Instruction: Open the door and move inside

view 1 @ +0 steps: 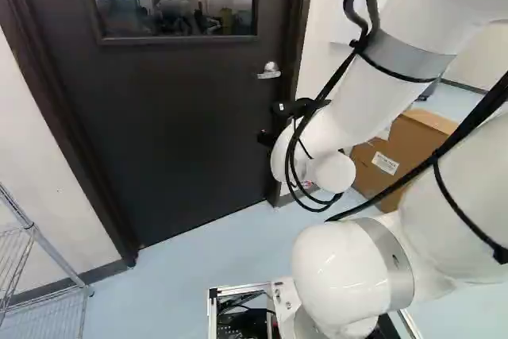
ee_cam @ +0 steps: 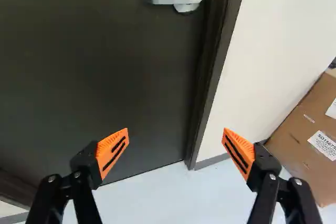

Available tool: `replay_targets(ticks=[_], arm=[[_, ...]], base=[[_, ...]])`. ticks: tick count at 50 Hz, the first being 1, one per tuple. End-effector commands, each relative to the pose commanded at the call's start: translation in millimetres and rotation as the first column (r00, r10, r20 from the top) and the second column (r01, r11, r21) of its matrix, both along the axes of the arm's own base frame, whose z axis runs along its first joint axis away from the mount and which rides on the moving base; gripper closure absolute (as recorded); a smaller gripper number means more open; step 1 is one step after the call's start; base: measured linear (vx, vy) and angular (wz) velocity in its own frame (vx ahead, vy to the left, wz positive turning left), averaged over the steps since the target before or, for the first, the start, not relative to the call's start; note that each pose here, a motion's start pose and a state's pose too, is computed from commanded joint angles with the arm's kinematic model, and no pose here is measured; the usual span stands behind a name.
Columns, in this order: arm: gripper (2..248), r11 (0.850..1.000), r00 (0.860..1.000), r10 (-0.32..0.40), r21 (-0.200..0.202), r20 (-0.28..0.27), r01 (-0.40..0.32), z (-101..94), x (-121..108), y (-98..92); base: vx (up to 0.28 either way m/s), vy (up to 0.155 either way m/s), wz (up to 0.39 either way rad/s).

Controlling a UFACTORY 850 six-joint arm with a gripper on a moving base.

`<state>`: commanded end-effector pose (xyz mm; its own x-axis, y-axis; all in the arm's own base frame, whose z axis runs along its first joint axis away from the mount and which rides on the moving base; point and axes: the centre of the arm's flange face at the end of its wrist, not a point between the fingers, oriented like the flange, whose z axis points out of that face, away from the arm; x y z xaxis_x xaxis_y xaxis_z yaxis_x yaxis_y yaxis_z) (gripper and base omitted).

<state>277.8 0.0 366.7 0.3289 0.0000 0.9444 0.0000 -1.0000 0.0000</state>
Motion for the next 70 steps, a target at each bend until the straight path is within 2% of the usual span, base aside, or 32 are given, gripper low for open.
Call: replay_targets(ticks=[15, 46, 70], arm=[[3, 1.0, 1.0, 0.0, 0.0, 0.007, 0.0, 6.4, 18.4, 0.0], [3, 0.999, 0.995, 0.036, -0.016, 0.096, -0.035, 40.2, 65.1, 2.7], [3, 0.994, 0.98, 0.106, -0.053, 0.167, -0.098, 67.0, 97.0, 7.9]], base=[[0.0, 0.0, 0.0], [0.0, 0.0, 0.0], [0.0, 0.0, 0.0]])
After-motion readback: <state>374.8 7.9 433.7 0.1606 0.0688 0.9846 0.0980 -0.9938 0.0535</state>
